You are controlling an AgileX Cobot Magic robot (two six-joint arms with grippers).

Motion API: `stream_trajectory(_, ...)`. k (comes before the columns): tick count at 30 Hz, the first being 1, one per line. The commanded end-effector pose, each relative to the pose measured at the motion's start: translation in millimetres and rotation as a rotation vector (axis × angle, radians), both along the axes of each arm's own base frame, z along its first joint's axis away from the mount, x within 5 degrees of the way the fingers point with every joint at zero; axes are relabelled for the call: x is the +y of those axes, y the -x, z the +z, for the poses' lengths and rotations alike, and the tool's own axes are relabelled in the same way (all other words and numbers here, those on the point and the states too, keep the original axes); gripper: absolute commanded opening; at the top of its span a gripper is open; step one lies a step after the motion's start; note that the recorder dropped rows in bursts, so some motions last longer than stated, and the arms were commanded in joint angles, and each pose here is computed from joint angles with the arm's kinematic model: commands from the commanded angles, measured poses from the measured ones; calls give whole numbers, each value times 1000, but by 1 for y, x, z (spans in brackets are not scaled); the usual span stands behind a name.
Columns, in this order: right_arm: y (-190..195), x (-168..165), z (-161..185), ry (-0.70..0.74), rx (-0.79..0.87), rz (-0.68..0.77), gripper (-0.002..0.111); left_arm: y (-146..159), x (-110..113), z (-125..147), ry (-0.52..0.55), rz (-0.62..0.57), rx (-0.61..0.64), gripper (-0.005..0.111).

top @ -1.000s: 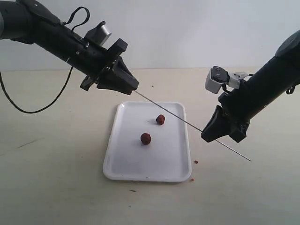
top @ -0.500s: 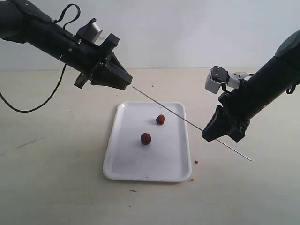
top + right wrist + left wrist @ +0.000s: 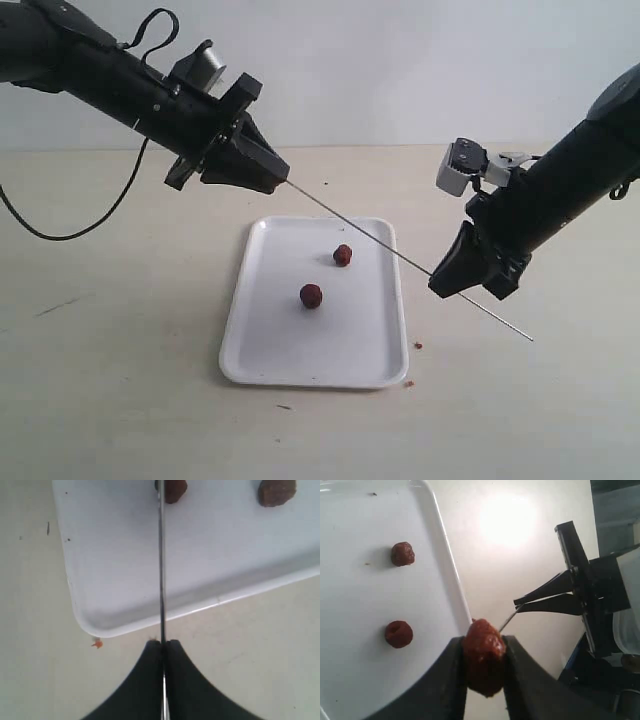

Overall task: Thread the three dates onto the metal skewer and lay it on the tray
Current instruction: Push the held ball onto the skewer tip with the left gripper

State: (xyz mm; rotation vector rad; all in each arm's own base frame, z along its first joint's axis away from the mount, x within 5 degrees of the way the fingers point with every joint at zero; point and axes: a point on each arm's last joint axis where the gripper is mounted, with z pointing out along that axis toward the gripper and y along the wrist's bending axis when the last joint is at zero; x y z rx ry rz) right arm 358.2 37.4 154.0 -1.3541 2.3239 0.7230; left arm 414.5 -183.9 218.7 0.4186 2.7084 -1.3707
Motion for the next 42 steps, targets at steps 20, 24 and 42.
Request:
stream_trajectory(20,-7,5,6,-80,-61,-53,0,11,-21,5,12,-52,-12,26)
stream_trajectory(24,-8,6,8,-103,-64,-64,0,14,-26,6,14,-64,-11,26)
stream_trajectory(42,-8,31,11,-157,-68,-59,0,26,-51,9,63,-117,-16,26)
